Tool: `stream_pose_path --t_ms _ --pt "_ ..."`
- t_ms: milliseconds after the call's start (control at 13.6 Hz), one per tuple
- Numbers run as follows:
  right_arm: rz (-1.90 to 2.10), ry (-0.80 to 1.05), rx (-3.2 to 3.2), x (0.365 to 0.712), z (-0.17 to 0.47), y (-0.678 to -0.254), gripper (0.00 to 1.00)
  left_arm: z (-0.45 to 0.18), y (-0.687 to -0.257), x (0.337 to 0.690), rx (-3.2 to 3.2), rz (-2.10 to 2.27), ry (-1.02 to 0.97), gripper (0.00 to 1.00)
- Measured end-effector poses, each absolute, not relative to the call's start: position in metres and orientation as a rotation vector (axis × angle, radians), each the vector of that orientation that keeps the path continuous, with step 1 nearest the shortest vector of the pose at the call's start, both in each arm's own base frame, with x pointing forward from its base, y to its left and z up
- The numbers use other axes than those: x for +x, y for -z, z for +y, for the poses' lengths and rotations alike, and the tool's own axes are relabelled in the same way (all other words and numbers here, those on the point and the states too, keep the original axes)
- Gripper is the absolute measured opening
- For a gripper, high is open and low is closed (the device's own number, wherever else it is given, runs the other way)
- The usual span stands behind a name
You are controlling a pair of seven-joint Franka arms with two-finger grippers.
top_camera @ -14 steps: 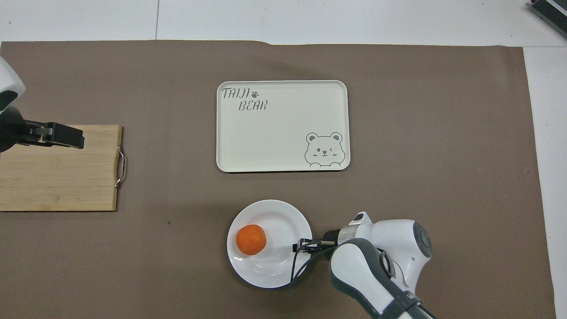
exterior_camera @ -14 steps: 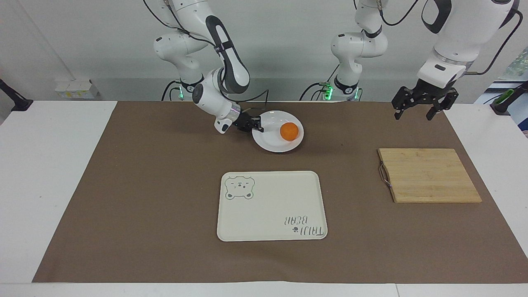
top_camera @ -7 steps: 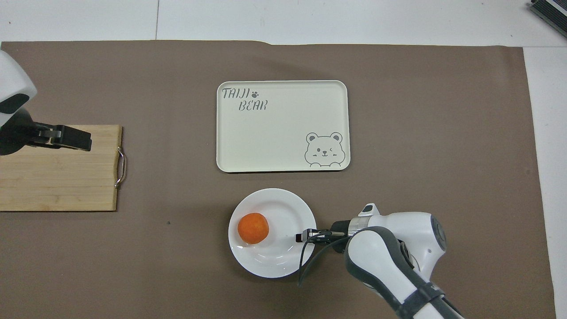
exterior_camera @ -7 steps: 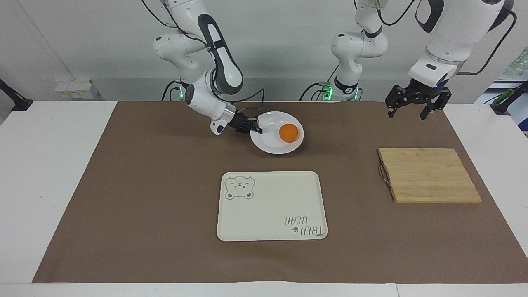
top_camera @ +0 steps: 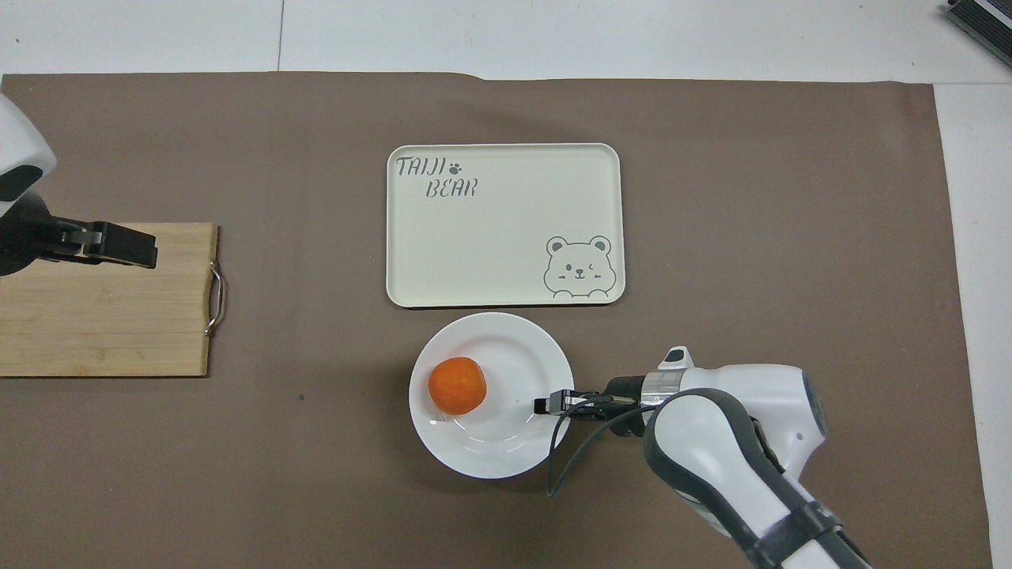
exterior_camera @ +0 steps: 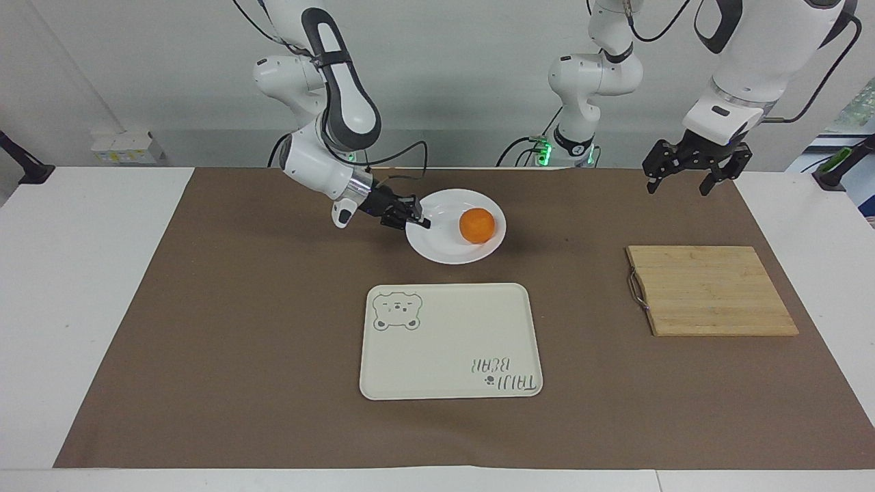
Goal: Place orange and plate with both arms
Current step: 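Slide the plate with the right gripper onto the bear tray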
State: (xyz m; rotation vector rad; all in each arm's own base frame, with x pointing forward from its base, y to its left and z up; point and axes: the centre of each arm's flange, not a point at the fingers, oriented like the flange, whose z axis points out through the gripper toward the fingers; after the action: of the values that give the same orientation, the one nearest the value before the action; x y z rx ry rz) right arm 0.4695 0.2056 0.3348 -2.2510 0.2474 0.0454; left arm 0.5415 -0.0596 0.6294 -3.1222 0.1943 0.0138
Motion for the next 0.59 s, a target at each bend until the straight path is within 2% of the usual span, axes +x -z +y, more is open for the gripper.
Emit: stream_pose_path --t_ms 369,590 --pt "0.321 -0.013 -2.305 0.555 0.189 -0.354 0.08 -0.056 -0.640 0.541 -3.124 0.185 0.007 1.00" --pt "0.338 0.013 -2.292 0.595 0.183 -0.347 0.08 -0.056 -0.640 0.541 -3.124 0.183 0.008 1.00"
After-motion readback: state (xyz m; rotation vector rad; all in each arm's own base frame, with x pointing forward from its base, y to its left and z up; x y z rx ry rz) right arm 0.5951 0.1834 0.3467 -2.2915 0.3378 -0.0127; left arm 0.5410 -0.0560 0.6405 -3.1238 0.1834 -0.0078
